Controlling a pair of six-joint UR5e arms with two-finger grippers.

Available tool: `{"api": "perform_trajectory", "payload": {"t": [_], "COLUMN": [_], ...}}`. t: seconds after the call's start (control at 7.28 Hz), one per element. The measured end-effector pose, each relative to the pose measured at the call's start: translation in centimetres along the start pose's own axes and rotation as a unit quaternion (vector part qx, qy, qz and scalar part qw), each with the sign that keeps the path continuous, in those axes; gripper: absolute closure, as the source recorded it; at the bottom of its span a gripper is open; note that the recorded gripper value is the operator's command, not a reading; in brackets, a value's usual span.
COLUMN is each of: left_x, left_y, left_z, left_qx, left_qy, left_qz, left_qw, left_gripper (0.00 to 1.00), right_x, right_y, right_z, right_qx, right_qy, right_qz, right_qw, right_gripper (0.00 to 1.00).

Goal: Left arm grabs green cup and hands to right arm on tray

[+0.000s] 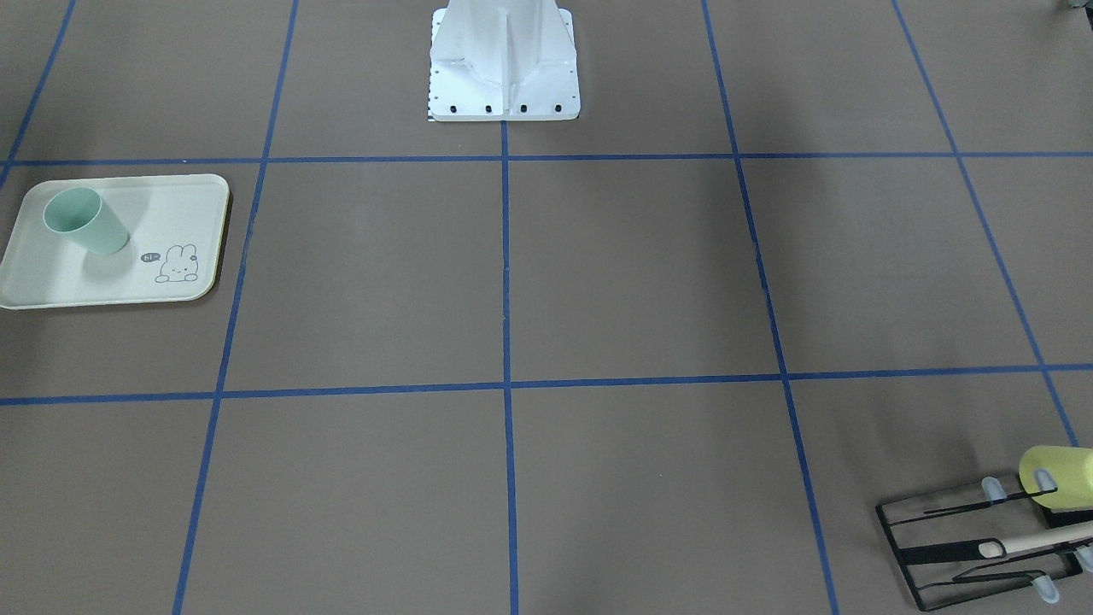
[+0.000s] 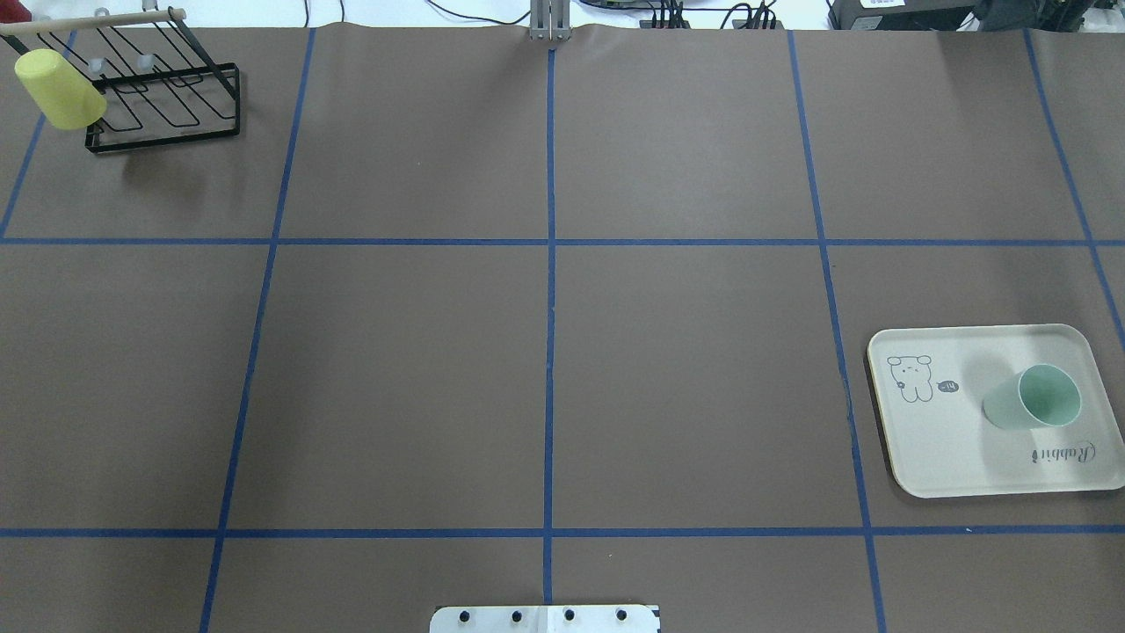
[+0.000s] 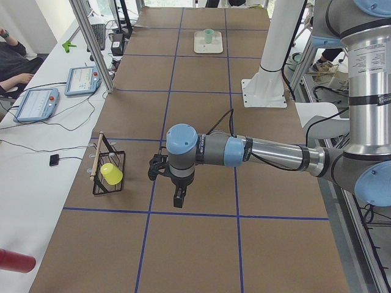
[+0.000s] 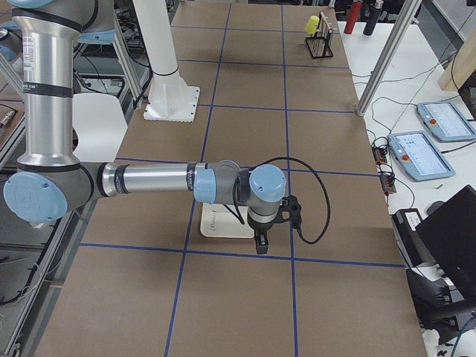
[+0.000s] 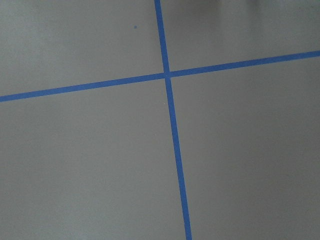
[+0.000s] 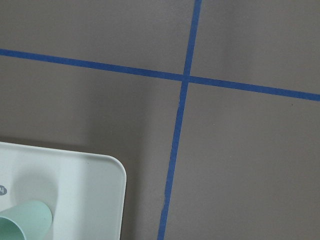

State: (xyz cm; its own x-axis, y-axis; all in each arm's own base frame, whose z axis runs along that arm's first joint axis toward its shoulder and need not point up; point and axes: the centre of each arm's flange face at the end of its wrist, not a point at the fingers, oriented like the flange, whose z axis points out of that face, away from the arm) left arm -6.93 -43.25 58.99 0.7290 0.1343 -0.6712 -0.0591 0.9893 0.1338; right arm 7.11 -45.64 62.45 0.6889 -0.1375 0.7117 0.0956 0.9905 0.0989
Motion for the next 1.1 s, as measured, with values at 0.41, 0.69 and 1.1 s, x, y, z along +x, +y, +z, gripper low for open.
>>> {"api": "perform_trajectory", "payload": {"t": [0.41, 0.69, 1.1], "left_x": [0.1, 0.5, 0.9], "left_y": [-0.3, -1.6, -2.6], "left_z": [0.0, -0.6, -1.1], "left_qx": [0.001, 0.008, 0.015], "left_qy": [0.0, -0.001, -0.001], "left_qz": [0.001, 0.008, 0.015], "left_qw": [1.0, 0.9999, 0.9998], "left_gripper": [0.0, 0.0, 0.0], "right_x": [0.0, 0.0, -0.1], "right_y": [-0.1, -0.1, -0.3], "right_z": [0.0, -0.1, -0.2], "right_qx": [0.0, 0.001, 0.002], "right_qy": [0.0, 0.0, 0.0], "right_qz": [0.0, 0.0, -0.001], "right_qw": [1.0, 1.0, 1.0], "right_gripper": [0.0, 0.0, 0.0]}}
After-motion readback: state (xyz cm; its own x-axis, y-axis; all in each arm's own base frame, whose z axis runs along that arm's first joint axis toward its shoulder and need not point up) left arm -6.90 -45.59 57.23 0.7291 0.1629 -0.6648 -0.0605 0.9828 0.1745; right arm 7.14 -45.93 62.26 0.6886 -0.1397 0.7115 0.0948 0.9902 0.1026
